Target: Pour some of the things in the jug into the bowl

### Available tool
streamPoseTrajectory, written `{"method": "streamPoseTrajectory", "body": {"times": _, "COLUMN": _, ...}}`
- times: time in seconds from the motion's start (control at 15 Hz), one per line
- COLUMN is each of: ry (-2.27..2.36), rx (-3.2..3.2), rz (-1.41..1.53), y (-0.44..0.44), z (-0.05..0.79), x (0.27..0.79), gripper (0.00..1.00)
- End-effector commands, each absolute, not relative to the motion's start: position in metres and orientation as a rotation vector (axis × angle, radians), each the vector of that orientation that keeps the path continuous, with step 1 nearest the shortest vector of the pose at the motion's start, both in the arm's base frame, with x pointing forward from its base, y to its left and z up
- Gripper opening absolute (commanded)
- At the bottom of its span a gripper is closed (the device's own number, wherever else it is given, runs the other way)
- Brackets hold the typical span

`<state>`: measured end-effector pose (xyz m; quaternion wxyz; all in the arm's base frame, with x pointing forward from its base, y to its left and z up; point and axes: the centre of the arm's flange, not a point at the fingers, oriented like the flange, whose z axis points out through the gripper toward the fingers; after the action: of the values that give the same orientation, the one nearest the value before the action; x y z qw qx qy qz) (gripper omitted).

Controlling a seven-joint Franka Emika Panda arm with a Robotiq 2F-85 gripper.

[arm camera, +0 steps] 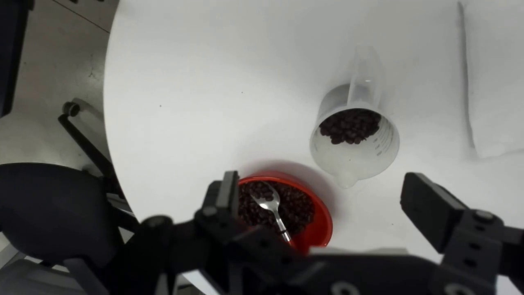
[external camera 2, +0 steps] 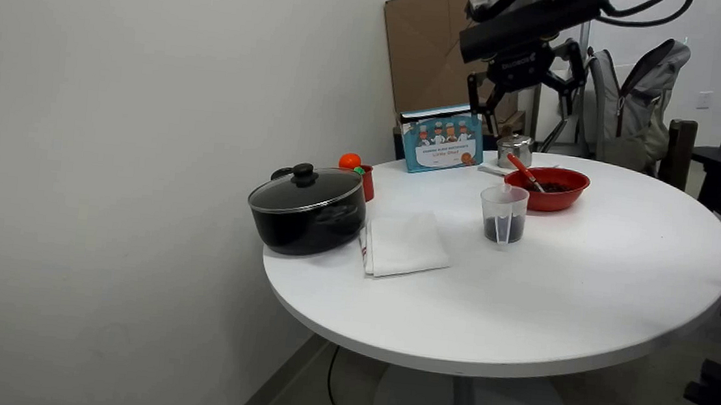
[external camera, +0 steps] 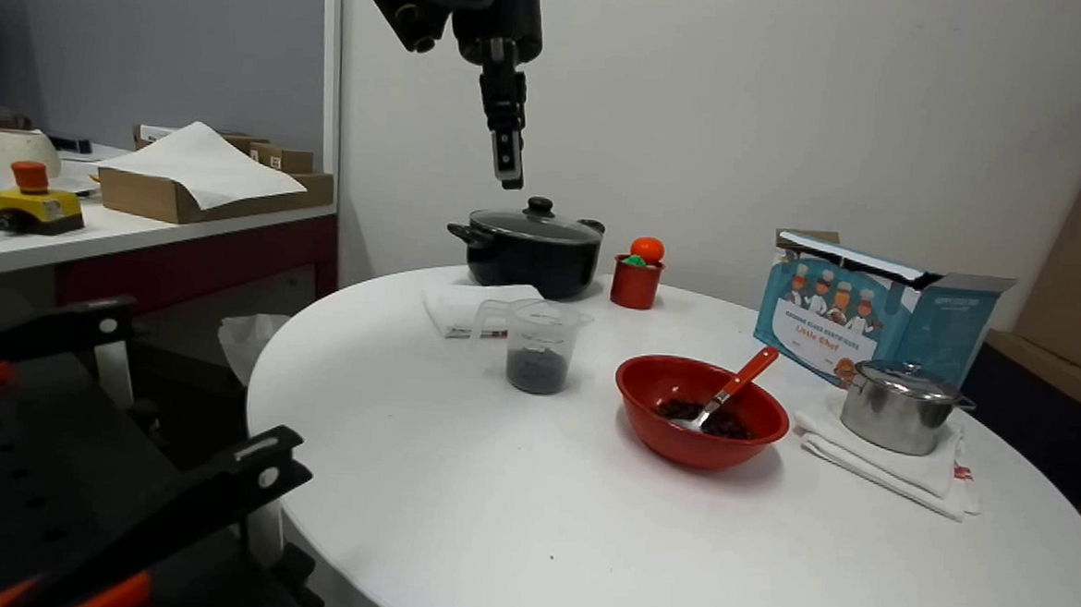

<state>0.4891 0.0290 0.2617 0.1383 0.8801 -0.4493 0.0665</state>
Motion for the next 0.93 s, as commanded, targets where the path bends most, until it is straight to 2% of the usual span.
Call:
{"method": "streamPoseTrajectory", "body": {"times": 0.0, "ry": -1.307, "rx": 2.58, "rz": 0.216, "y": 0.03, "z": 0.233, "x": 0.511, "gripper": 1.0}}
{"method": "streamPoseTrajectory", "body": {"times": 0.87, "ry": -1.203, "rx": 2.628, "rz": 0.157, "y": 0.056, "z": 0.133, "x": 0.533, "gripper": 1.0}}
